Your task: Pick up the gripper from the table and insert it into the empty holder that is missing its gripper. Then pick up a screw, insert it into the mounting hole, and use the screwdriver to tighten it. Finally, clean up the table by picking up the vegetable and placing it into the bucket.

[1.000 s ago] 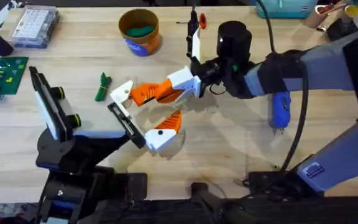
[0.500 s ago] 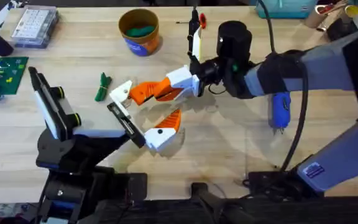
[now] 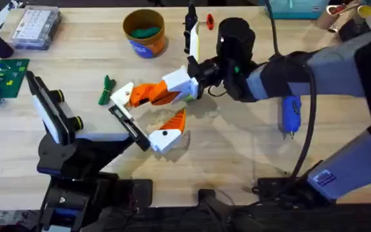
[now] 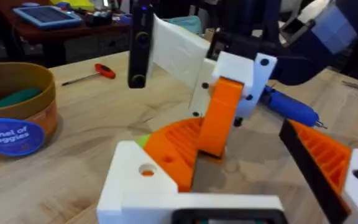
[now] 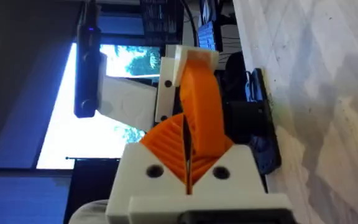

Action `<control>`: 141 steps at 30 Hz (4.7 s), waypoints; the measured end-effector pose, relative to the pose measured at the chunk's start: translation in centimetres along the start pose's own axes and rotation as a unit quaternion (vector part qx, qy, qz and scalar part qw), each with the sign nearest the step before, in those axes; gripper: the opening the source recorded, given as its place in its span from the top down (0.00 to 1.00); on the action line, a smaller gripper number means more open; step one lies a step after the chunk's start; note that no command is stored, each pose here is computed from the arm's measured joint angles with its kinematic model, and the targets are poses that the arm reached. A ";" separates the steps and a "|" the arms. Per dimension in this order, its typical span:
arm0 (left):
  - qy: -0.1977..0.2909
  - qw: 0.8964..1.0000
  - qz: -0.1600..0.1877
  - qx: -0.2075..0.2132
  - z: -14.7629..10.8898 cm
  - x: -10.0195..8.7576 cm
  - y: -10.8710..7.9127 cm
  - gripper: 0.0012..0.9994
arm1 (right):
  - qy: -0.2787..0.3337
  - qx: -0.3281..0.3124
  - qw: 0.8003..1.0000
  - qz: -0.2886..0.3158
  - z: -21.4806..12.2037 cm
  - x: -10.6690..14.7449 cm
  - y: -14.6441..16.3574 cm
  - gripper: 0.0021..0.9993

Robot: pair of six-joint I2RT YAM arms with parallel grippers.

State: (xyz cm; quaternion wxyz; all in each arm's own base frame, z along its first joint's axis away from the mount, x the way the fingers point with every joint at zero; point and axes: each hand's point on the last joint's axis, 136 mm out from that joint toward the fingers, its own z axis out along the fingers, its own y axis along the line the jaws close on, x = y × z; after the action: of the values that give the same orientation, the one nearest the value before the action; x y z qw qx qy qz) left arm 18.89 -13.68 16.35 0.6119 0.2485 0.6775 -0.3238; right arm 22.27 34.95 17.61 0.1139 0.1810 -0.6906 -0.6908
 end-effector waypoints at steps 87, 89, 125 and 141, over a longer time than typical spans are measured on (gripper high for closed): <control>0.020 0.997 -0.028 0.070 -0.3 0.8 -2.3 0.01 | -0.005 0.021 1.000 0.017 1.2 -0.5 -0.7 0.98; 0.020 0.997 -0.028 0.070 -0.3 0.8 -2.3 0.01 | -0.005 0.021 1.000 0.017 1.2 -0.5 -0.7 0.98; 0.038 0.979 -0.030 0.199 -1.4 1.3 -6.8 0.01 | -0.067 0.040 0.997 0.023 -1.4 -3.3 -1.8 0.00; 0.039 0.977 -0.031 0.207 -1.5 1.4 -7.1 0.01 | -0.089 0.048 0.993 0.062 -5.8 -3.0 -4.0 0.00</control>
State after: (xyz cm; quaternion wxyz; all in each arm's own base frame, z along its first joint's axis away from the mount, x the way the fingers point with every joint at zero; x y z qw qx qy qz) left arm 12.52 -17.37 15.99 0.5098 0.3614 0.6264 -0.4660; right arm 27.73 30.94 13.99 0.0861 0.0808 -0.7404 -0.6618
